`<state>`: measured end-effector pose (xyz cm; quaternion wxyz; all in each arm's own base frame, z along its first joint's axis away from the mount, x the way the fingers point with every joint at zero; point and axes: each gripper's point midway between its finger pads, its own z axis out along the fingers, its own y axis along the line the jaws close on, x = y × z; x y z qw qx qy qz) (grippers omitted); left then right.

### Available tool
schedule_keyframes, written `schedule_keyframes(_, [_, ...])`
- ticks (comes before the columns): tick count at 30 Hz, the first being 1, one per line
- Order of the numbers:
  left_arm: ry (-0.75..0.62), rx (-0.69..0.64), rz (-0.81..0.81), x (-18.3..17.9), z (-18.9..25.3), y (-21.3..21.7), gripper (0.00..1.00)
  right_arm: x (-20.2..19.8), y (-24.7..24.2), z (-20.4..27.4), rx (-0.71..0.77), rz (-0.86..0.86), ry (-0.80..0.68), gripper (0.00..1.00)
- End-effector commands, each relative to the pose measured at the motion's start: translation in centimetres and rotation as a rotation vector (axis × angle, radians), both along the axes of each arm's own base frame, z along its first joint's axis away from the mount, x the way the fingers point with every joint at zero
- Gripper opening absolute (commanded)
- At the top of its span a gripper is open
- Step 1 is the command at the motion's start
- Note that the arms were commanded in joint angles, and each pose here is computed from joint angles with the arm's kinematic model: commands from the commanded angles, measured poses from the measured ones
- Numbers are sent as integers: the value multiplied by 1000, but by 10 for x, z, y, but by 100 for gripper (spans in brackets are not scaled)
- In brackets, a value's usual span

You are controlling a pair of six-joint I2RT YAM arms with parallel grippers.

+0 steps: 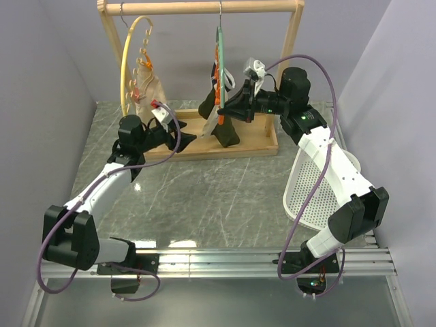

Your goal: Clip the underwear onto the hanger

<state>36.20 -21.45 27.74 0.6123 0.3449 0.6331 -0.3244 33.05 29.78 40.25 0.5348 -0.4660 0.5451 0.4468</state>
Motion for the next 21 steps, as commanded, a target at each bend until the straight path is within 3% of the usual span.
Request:
schedule_keyframes(1, [233,-46,111,2,-39,14,68,3,-2,36,64,-40,-54,0])
schedule_keyframes(8, [504,-215,227,-3,-100,16,75,9,-1,44,108,-69,-14,0])
schedule_keyframes(11, [522,-211,267,8,-120,16,78,8,0,47,115,-63,-10,0])
schedule_keyframes(15, [407,-78,249,24,-136,7,75,6,-1,50,116,-55,-12,0])
schedule_keyframes(21, [79,86,80,37,-107,-4,69,1,-1,49,100,-40,-25,0])
